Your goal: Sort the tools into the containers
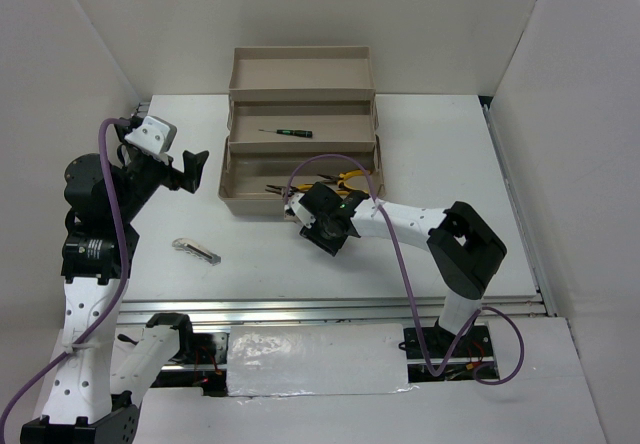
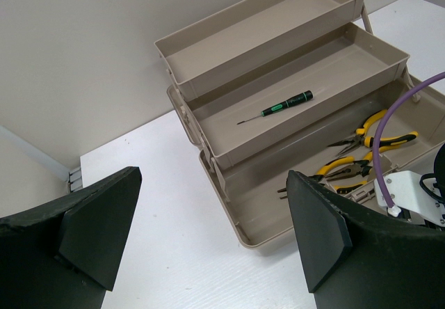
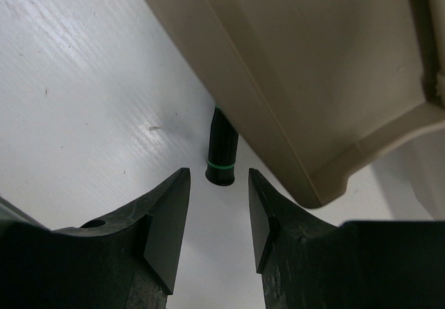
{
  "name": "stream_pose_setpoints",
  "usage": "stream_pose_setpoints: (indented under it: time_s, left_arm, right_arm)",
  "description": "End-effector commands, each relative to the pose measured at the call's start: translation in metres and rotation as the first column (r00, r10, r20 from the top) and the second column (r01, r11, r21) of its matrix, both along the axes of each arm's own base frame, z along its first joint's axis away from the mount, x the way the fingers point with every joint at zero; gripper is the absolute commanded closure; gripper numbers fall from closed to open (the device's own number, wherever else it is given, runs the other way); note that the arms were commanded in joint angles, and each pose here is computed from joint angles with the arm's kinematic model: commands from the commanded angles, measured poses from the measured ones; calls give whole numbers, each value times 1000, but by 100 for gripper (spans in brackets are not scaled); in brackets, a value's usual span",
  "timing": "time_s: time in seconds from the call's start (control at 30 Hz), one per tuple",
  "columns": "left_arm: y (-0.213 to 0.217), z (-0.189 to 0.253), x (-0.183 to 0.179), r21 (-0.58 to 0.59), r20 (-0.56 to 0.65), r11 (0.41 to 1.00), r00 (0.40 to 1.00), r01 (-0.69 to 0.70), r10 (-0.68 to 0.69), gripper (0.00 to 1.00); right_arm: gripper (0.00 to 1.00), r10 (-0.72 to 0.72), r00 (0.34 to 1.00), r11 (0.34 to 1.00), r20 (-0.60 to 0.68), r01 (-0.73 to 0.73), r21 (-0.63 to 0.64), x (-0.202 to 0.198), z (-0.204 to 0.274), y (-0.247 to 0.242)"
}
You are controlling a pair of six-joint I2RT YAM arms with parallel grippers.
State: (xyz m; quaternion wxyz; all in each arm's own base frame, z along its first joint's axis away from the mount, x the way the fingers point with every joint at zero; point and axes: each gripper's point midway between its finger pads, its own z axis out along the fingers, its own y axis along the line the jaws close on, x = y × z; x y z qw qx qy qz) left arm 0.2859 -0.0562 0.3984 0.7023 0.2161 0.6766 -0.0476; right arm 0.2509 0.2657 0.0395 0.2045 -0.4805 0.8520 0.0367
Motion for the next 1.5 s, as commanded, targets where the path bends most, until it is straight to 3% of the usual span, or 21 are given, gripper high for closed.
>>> stream_pose_setpoints:
  time_s: [0.0, 0.27, 0.5, 0.67, 0.77, 0.93, 1.13, 1.27, 1.37, 1.43, 1.47]
  left_arm:
    - [-2, 25, -3, -26, 68, 1000, 998, 12, -11, 1]
    - [-1, 36, -2, -24, 89, 1000, 996, 7, -4, 1]
    - [-2, 40, 0, -36, 96, 999, 995, 11, -7, 1]
    - [-1, 39, 1, -33, 95, 999, 995, 3, 0, 1]
    - [0, 37, -1, -30, 94, 1000, 996, 1, 2, 1]
    - [-2, 34, -5, -36, 96, 999, 995, 9, -6, 1]
    - [-4, 27, -6, -47, 89, 999, 996, 22, -18, 1]
    - [-4, 20, -8, -42, 77, 999, 997, 23, -20, 1]
    - [-4, 16, -10, -40, 66, 999, 998, 22, -20, 1]
    - [-4, 14, -8, -49, 52, 999, 999, 19, -17, 1]
    - [-5, 12, -6, -59, 40, 998, 999, 21, -18, 1]
  right_arm:
    - [54, 13, 999, 998, 37, -15, 56, 9, 2, 15]
    - [64, 32, 999, 999, 10, -32, 31, 7, -18, 2]
    - [65, 25, 1000, 1000, 9, -25, -7, 6, -33, -10]
    - [80, 30, 1000, 1000, 6, -30, -9, 0, -30, -15]
    - [100, 46, 999, 999, -3, -46, 11, -12, -19, -19]
    - [100, 145, 989, 988, 26, -146, 52, -49, 13, -34]
    - [100, 299, 945, 948, 135, -310, 66, -77, 62, -50]
    - [100, 310, 923, 936, 227, -338, 99, -67, 104, -57]
    - [100, 328, 836, 912, 440, -401, 83, -43, 169, -53]
    - [100, 339, 787, 909, 516, -416, 37, -28, 192, -50]
    - [100, 330, 724, 917, 606, -399, -22, -4, 218, -53]
